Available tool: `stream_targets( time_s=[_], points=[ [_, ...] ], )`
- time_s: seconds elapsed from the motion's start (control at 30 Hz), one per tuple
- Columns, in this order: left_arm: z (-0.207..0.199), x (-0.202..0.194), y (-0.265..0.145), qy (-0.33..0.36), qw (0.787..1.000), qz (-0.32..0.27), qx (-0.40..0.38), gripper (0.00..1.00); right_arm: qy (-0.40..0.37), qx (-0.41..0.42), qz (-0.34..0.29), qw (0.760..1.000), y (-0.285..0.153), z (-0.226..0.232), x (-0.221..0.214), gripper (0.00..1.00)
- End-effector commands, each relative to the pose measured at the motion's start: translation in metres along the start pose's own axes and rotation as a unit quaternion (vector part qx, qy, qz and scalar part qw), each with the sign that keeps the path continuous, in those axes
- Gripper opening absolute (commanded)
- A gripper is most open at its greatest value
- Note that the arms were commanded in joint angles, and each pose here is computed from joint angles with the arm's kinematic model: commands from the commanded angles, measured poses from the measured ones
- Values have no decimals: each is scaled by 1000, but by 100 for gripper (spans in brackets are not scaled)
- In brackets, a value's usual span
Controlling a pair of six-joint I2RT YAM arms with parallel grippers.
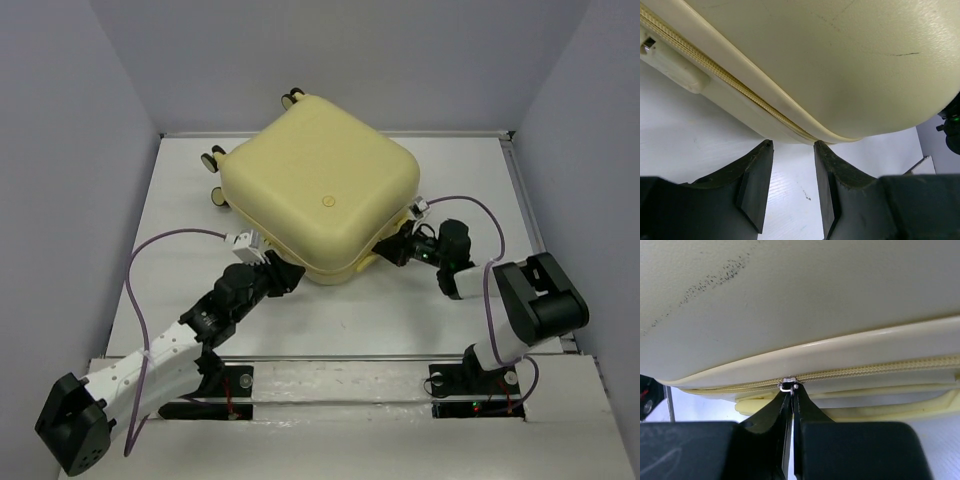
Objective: Pack the luggage
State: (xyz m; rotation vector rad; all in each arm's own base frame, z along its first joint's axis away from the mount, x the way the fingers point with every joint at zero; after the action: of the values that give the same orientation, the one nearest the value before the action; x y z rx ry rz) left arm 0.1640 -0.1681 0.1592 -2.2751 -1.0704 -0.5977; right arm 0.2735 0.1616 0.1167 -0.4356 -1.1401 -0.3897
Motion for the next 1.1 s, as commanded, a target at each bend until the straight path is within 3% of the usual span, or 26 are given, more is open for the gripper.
stream_targets(
  time_s=[0.0, 0.13, 0.27, 0.4, 0.6, 0.7, 0.8, 0.87, 0.97, 1.07],
  points=[
    [-21, 10, 11, 6, 999, -16, -47, 49, -22, 6, -63, 998, -6, 16, 22, 7],
    [-30, 13, 21, -1, 998, -23, -66, 47, -1, -25, -26, 999, -8, 42, 10, 7],
    [-32, 12, 29, -26, 996, -33, -73, 44, 3, -57, 80, 995, -3, 87, -30, 7],
    [-41, 16, 38, -44, 993, -46, -95, 43, 9, 1, 150, 989, -10, 161, -68, 7],
    [-70, 23, 55, -28, 992, -33, -121, 41, -14, 21, 140, 990, 23, 228, -62, 7],
    [-84, 31, 62, -7, 992, -26, -123, 40, -30, -5, 91, 995, 54, 238, -55, 7],
    [-84, 33, 62, 33, 995, 0, -89, 40, -21, -42, 3, 999, 76, 237, -32, 7],
    [-82, 45, 57, 53, 997, -12, -49, 60, -10, -92, -71, 993, 83, 229, -14, 7],
    [-82, 73, 35, 92, 995, -31, 12, 90, -24, -100, -91, 991, 90, 230, -5, 7],
    [-88, 121, 4, 80, 992, -91, 36, 98, -14, -81, -87, 993, 83, 232, -7, 7]
  ],
)
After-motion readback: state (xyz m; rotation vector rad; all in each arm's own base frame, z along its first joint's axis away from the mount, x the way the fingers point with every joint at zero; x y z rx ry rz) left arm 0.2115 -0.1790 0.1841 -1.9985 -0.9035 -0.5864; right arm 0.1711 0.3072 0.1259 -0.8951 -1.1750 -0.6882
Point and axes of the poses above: each gripper's point midway between its finger pads, its own y axis out along the fingers, its own z axis along the line the jaws close on, x = y × z, the point moved 7 cm from there along -y, back along the fingers, and after that the axes turned 8 degrees about -y, right-handed, at the moved point
